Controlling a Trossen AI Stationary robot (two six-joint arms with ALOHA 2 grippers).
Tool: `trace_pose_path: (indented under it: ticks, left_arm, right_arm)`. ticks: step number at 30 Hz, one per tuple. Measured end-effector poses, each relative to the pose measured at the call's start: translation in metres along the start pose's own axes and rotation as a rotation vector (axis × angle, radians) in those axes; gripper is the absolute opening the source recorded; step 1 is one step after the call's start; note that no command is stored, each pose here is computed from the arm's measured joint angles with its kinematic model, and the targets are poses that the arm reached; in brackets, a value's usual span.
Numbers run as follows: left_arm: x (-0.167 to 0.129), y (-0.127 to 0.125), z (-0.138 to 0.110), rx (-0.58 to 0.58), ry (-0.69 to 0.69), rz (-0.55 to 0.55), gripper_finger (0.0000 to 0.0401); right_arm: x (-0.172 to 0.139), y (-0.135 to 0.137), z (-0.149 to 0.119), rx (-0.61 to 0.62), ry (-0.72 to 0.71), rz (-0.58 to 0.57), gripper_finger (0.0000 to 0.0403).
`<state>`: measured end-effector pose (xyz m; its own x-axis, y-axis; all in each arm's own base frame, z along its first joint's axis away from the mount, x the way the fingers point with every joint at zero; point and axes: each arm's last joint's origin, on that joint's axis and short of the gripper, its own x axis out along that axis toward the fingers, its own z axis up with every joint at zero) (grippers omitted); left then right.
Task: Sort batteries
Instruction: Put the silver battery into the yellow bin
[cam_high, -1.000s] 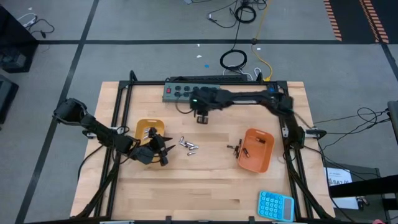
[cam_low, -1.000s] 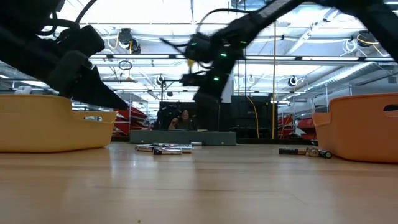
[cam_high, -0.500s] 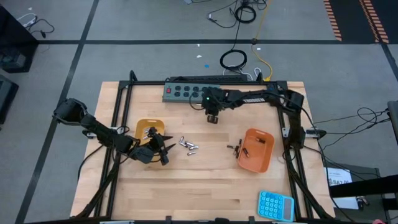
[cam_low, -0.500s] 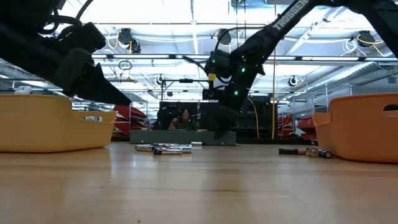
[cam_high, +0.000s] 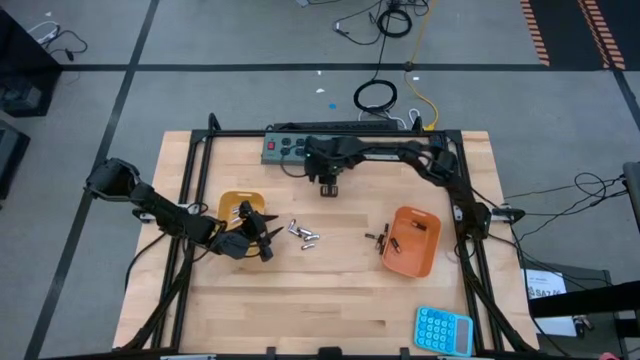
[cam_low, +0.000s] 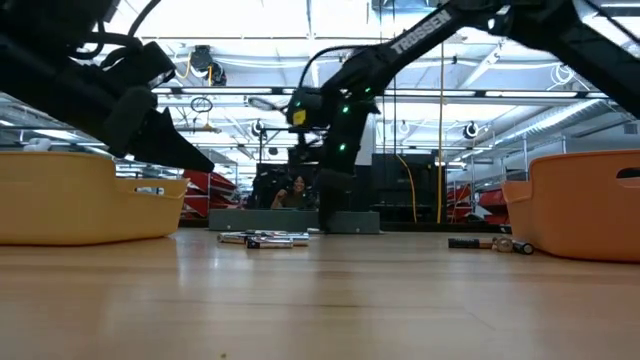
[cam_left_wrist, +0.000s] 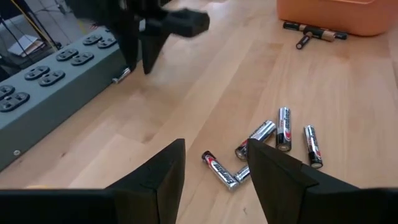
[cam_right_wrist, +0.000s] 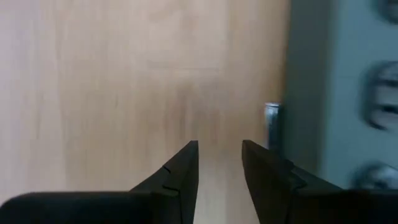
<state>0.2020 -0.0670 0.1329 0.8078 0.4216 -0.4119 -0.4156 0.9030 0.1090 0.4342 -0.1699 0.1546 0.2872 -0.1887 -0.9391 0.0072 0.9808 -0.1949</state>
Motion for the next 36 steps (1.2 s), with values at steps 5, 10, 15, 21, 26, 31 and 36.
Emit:
trace_pose_path:
  ticks: [5, 10, 15, 21, 26, 31, 36]
  left_arm:
    - [0.000, 0.000, 0.000, 0.000, 0.000, -0.001, 0.0183]
    - [0.000, 0.000, 0.000, 0.000, 0.002, -0.004, 0.0183]
    - [0.000, 0.000, 0.000, 0.005, 0.003, -0.004, 0.0183]
    - [0.000, 0.000, -0.001, 0.008, 0.005, -0.008, 0.0183]
    - [0.000, -0.001, -0.001, 0.007, 0.014, -0.032, 0.0183]
    - [0.000, -0.001, -0.001, 0.005, 0.012, -0.033, 0.0183]
    - [0.000, -0.001, 0.000, 0.006, 0.012, -0.034, 0.0183]
  right_arm:
    - [0.001, -0.006, 0.009, -0.016, 0.042, 0.001, 0.0114]
    - [-0.003, -0.010, 0.014, 0.021, 0.110, 0.006, 0.0114]
    - [-0.013, -0.008, 0.020, 0.036, 0.096, -0.017, 0.0114]
    - [-0.013, 0.005, 0.024, -0.036, 0.113, -0.059, 0.0114]
    - [-0.014, 0.008, 0.025, 0.060, 0.110, -0.065, 0.0114]
    - [-0.014, 0.007, 0.023, 0.065, 0.180, -0.228, 0.0114]
    - [-0.011, 0.015, 0.027, 0.058, 0.176, -0.248, 0.0114]
